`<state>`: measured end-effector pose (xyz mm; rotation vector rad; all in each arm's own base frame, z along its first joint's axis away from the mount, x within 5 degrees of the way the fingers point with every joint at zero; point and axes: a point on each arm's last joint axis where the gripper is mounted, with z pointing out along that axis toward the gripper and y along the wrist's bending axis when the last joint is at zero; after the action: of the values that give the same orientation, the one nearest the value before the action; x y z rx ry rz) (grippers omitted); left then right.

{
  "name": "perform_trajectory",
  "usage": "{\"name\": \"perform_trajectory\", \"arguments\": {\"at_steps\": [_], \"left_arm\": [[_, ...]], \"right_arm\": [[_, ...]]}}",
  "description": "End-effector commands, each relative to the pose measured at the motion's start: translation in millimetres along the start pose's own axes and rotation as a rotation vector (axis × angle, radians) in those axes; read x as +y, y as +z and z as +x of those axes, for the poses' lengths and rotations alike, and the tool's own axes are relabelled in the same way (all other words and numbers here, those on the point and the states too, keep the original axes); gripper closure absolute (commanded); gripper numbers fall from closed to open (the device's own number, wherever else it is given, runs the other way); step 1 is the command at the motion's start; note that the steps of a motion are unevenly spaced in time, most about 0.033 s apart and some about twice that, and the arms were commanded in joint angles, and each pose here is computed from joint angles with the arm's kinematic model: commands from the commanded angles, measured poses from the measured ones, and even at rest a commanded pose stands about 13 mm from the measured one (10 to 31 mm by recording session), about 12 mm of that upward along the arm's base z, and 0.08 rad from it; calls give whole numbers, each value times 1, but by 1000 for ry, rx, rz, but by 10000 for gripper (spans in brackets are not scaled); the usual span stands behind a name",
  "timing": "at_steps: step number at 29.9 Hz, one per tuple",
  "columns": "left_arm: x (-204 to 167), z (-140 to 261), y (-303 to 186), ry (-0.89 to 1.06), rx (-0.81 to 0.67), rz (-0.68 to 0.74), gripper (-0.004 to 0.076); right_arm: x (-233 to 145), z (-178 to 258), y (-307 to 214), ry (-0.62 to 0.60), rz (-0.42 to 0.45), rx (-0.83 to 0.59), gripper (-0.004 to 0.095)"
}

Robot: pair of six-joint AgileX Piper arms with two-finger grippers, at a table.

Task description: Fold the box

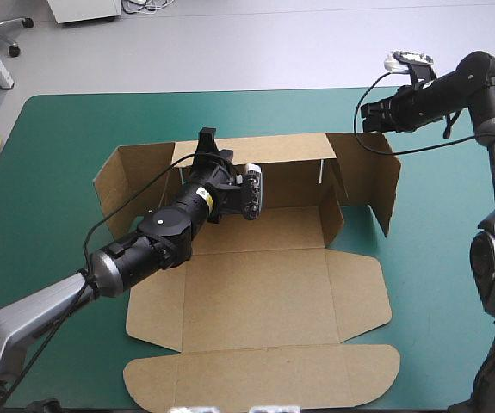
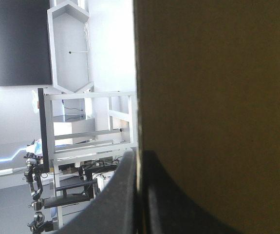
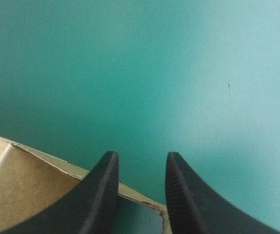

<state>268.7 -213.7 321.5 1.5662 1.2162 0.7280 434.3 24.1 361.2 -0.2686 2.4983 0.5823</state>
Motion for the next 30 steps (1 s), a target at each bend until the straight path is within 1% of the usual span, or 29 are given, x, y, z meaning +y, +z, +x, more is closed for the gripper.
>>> {"name": "perform_trajectory", "arguments": {"at_steps": [1,8,13,19,23,28,30], "left_arm": [[20,-1,-13,-9,-13,-72,738],[20,0,-13,-9,-3,-73,738],[20,0,-13,-9,-3,-73,738],[20,0,-13,-9,-1,-74,738],[20,0,-13,-9,-1,-74,738],[20,0,-13,-18,-1,-74,738],[20,0,-13,-25,-1,-74,738]], "right_arm": [[14,-3,-28,-23,-26,-67,599],[17,17,-26,-13,-51,-22,600],[30,32,-41,-29,-78,-52,600],[45,47,-66,-56,-61,-109,600],[56,58,-81,-76,-67,-137,600],[54,73,-78,-85,-33,-179,631],[53,82,-73,-91,-43,-170,639]]}}
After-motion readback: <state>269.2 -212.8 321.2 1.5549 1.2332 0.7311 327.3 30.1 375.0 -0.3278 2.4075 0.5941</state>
